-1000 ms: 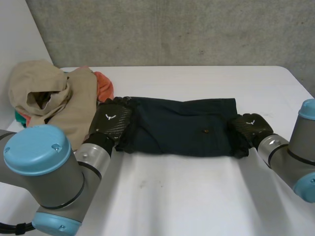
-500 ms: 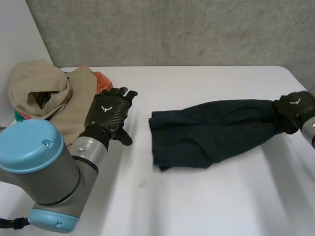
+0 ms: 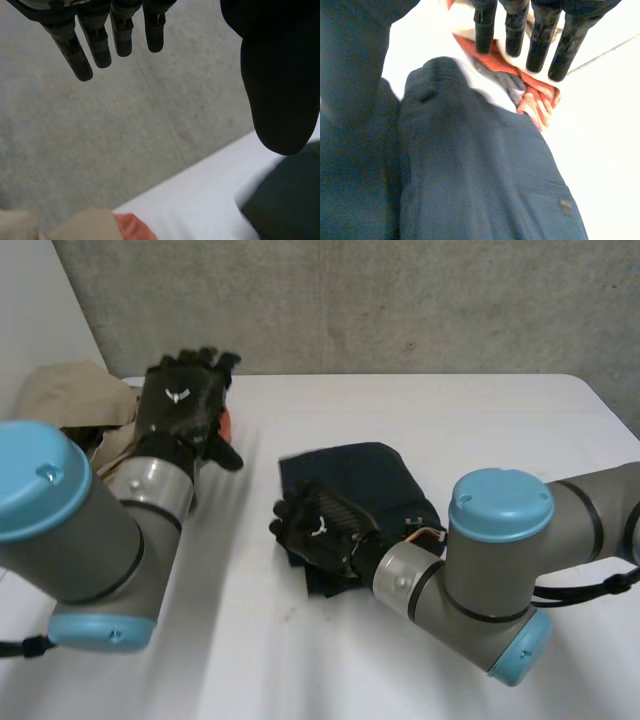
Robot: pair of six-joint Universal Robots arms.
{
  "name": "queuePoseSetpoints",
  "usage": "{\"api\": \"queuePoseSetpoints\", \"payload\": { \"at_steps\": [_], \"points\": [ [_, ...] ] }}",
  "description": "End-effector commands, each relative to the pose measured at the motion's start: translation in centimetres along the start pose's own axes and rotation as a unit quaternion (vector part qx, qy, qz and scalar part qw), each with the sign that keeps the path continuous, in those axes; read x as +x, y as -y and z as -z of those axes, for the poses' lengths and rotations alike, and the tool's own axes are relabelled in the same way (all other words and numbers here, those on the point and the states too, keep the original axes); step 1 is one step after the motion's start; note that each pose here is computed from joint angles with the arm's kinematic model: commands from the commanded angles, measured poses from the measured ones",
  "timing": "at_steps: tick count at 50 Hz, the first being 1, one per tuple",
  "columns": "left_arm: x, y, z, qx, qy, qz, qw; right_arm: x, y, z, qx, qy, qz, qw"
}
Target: Fold the laundry.
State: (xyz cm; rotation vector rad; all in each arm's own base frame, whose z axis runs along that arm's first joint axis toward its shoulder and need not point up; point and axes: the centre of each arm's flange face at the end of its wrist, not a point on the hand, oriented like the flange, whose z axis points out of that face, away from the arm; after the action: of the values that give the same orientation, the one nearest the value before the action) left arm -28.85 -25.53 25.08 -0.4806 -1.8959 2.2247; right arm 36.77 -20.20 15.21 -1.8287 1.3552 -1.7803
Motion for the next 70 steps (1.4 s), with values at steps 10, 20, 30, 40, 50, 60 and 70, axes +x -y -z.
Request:
{"api": "queuePoseSetpoints", "payload": {
  "at_steps": [10,20,30,40,50,60,70],
  "points": [
    [8.3,-2.0,-4.5,-0.019,-0.093,0.003,0.996,15.2,-1.7,6.4,-0.020,-0.256,-0.354,0.899],
    [11.5,-8.6,-3.9,-0.141,-0.125,-0.029,0.982,14.3,-6.7,2.0,-0.135,-0.185,-0.357,0.906],
    [10.7,-11.1,-2.2,-0.229,-0.121,-0.060,0.964,11.1,-9.7,-0.4,-0.186,-0.136,-0.330,0.915],
    [10.5,-11.3,-1.7,-0.253,-0.129,-0.070,0.956,9.8,-11.8,-0.5,-0.245,-0.133,-0.269,0.922],
    [8.3,-2.7,-2.6,-0.165,-0.109,-0.040,0.979,14.0,-6.0,2.2,-0.156,-0.230,-0.273,0.921],
    [5.2,3.9,0.7,-0.106,-0.232,-0.001,0.967,13.1,-6.9,6.9,-0.124,-0.287,-0.416,0.854],
    [4.6,2.5,3.8,-0.136,-0.327,0.027,0.935,7.6,-9.6,7.1,-0.161,-0.181,-0.502,0.830]
  ]
}}
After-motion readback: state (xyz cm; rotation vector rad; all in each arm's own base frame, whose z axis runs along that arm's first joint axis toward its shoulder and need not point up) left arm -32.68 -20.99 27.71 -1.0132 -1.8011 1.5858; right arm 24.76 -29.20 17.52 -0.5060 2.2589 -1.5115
